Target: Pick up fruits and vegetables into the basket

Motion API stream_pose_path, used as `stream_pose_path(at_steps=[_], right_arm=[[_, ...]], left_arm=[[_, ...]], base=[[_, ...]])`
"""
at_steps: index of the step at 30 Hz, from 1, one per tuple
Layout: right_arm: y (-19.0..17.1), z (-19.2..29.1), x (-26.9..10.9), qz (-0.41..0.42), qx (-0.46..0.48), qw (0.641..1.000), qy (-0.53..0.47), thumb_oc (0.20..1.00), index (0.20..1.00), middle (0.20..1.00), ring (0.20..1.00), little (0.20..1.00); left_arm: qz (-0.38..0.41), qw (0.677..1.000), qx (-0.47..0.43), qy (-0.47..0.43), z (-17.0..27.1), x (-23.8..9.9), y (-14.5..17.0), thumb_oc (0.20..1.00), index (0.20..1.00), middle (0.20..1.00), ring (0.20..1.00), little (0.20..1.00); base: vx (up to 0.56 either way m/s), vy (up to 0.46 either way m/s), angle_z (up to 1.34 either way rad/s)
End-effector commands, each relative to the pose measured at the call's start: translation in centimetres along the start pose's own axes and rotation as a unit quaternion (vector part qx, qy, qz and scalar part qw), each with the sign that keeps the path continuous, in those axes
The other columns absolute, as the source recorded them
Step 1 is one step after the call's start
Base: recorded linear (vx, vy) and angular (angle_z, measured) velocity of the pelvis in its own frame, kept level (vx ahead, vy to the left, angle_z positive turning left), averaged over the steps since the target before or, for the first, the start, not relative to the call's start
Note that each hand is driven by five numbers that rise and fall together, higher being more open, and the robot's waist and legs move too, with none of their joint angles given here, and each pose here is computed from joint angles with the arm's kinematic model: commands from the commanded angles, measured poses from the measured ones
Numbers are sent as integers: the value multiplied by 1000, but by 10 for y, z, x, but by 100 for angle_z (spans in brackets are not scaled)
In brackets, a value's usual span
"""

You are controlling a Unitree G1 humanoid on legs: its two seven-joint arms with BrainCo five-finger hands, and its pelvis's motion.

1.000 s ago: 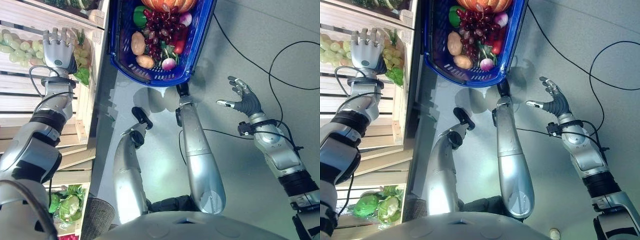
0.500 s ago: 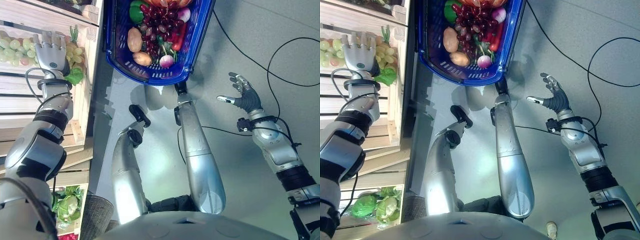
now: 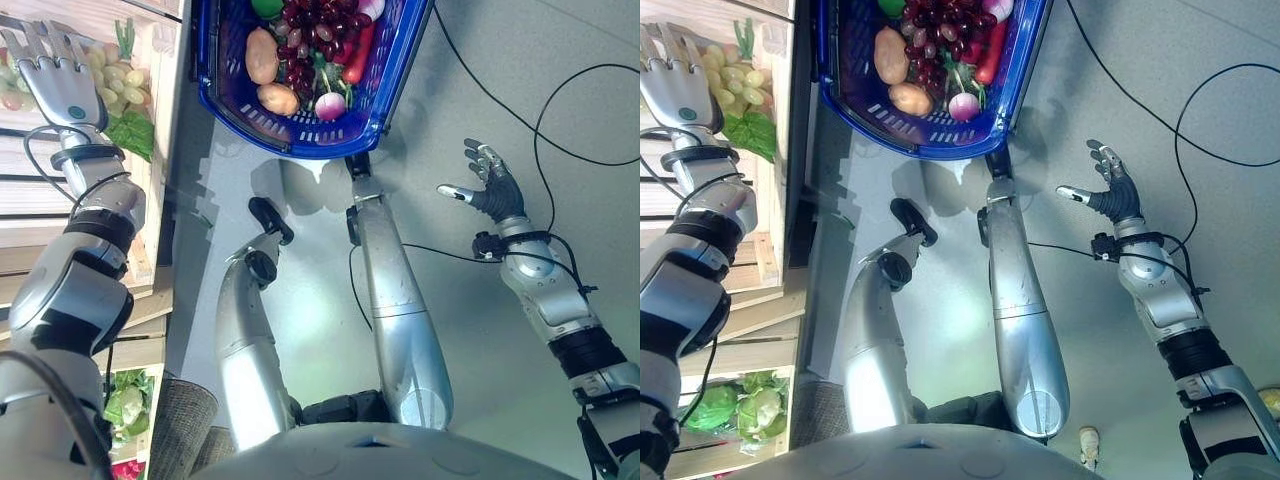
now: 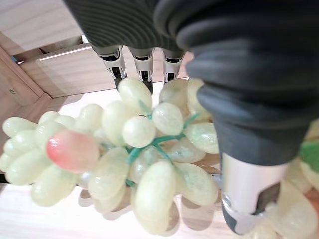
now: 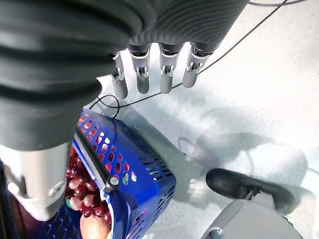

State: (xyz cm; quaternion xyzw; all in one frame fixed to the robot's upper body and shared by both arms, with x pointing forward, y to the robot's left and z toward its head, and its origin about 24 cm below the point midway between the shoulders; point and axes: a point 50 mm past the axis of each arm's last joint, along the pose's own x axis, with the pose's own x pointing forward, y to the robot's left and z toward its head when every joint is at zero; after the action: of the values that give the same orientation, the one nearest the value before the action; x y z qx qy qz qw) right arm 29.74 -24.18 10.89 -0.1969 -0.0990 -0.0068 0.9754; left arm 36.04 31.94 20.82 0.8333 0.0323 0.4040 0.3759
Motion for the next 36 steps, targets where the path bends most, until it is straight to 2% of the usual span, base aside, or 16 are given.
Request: stream_pose_path(at_steps=[1, 2, 3, 4, 5, 19, 22, 24, 27, 28, 29, 32, 34, 35, 36], right_arm=[[16, 4, -2, 11, 34, 999, -27, 1000, 1000, 1000, 1000, 1000], [16, 4, -2, 11, 35, 999, -27, 1000, 1000, 1000, 1000, 1000], [15, 4, -3, 11, 36, 999, -27, 1000, 1000, 1000, 1000, 1000], [16, 4, -3, 11, 36, 999, -27, 1000, 1000, 1000, 1000, 1000], [16, 3, -3, 13, 37, 999, -28, 1000, 1000, 1000, 1000, 1000], [14, 4, -5, 15, 26, 999, -37, 1000, 1000, 1000, 1000, 1000], [13, 3, -8, 13, 24, 999, -34, 1000, 1000, 1000, 1000, 1000], [14, 1, -9, 14, 23, 999, -31, 1000, 1000, 1000, 1000, 1000], [16, -2, -12, 20, 21, 999, -25, 1000, 1000, 1000, 1000, 1000], [16, -2, -12, 20, 21, 999, -25, 1000, 1000, 1000, 1000, 1000], [18, -7, -14, 28, 17, 999, -13, 1000, 1000, 1000, 1000, 1000], [23, -18, -17, 44, 2, 999, 28, 1000, 1000, 1000, 1000, 1000], [25, -23, -19, 52, -3, 997, 51, 1000, 1000, 1000, 1000, 1000], [26, -28, -21, 60, -10, 996, 70, 1000, 1000, 1000, 1000, 1000], [26, -29, -21, 63, -14, 995, 76, 1000, 1000, 1000, 1000, 1000]], left_arm=[[-38, 998, 29, 39, -30, -4, -23, 1000, 1000, 1000, 1000, 1000], [-44, 998, 20, 38, -28, -4, -24, 1000, 1000, 1000, 1000, 1000], [-45, 998, 12, 33, -27, -5, -25, 727, 727, 727, 727, 727], [-46, 998, 9, 32, -26, -6, -26, 567, 567, 567, 567, 567], [-53, 998, -6, 28, -23, -8, -28, 200, 200, 200, 200, 200], [-11, 997, -82, -7, -11, -11, -24, 200, 200, 200, 200, 200], [-23, 994, -110, 5, -13, -13, -28, 200, 200, 200, 200, 200], [-57, 983, -167, 43, -16, -17, -35, 200, 200, 200, 200, 200], [-123, 944, -284, 115, -16, -28, -49, 200, 200, 200, 200, 200], [-124, 944, -284, 115, -16, -28, -49, 200, 200, 200, 200, 200], [-154, 907, -364, 143, -13, -32, -54, 200, 200, 200, 200, 200], [-188, 830, -498, 166, -6, -37, -56, 200, 200, 200, 200, 200], [-194, 792, -555, 167, -2, -38, -54, 200, 200, 200, 200, 200], [-199, 744, -615, 170, 2, -38, -51, 200, 200, 200, 200, 200], [-203, 724, -638, 165, 5, -40, -49, 200, 200, 200, 200, 200]], base=[[0, 0, 0], [0, 0, 0], [0, 0, 0], [0, 0, 0], [0, 0, 0], [-2, 9, 0], [-7, 22, 1], [-9, 33, 0], [0, 0, 0], [0, 0, 0], [0, 0, 0], [-1, -22, 4], [-5, -37, 7], [-6, -44, 6], [-5, -36, 7]])
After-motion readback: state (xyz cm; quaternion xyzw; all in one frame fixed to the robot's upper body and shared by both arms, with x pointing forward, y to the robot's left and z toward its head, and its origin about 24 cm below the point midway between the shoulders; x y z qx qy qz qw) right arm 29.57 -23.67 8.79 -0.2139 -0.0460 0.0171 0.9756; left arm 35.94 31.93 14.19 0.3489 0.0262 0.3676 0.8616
